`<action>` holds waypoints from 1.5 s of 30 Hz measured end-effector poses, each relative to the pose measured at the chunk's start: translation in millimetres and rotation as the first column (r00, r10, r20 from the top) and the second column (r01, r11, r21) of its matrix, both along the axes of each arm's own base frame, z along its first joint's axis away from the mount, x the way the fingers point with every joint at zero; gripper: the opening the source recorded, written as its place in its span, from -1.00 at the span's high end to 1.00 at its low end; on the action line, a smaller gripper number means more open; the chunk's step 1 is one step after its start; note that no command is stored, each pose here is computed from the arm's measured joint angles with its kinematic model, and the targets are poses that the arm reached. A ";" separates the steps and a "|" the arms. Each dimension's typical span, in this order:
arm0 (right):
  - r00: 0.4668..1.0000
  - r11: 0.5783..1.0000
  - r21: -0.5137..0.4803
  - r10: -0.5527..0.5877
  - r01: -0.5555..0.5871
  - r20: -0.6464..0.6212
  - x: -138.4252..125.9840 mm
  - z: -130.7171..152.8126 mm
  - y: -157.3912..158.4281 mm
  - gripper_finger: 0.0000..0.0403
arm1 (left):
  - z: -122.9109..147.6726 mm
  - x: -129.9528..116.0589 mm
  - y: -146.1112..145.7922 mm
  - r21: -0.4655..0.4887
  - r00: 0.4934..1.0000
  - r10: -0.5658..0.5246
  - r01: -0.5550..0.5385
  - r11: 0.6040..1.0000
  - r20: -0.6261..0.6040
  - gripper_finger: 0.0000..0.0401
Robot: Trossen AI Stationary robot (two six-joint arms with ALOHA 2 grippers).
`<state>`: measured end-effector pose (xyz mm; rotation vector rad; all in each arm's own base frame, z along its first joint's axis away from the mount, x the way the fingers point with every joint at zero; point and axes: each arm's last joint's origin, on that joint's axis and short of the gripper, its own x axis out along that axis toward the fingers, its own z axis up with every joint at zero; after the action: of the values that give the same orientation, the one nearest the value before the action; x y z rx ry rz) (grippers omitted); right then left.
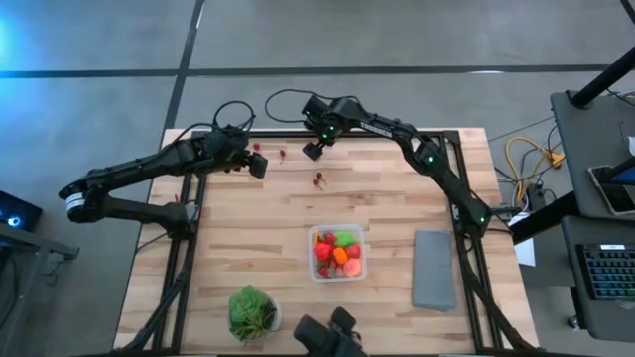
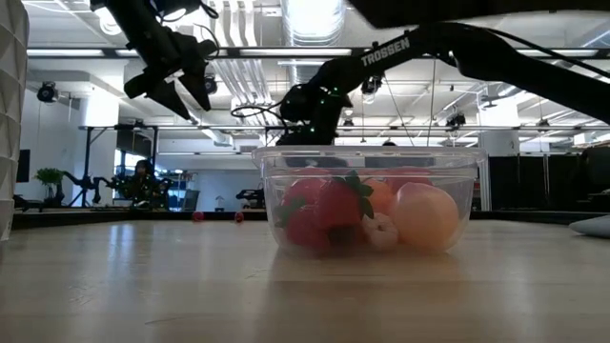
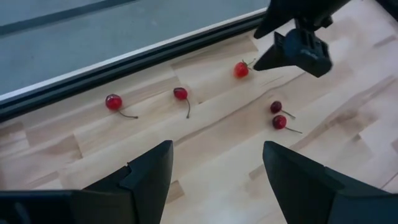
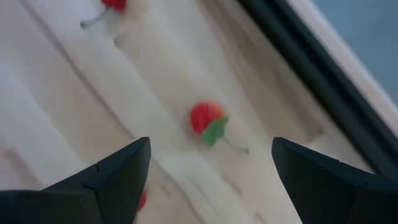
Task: Pick and placing Produce into tupperware
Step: Put the red strawberry into the transparent bin
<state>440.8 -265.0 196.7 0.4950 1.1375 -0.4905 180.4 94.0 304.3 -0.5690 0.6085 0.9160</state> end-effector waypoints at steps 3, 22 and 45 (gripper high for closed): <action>1.000 1.000 0.001 -0.001 0.001 -0.003 2.1 -7.6 -1.6 -0.62 | 0.2 0.1 0.2 0.000 1.000 0.000 0.000 1.000 0.003 -0.17; 1.000 1.000 0.030 0.005 -0.004 -0.021 6.0 -35.3 -1.8 -0.62 | 2.7 6.6 2.8 0.005 0.997 0.011 -0.011 1.000 0.080 -0.17; 0.993 0.990 0.141 -0.039 0.023 0.112 12.5 -47.9 -1.9 -0.24 | 1.8 6.9 3.0 0.006 0.997 0.010 -0.010 1.000 0.081 -0.17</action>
<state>453.3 -266.9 148.9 0.6553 1.0590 -0.4061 187.3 97.0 306.1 -0.6016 0.5298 0.8997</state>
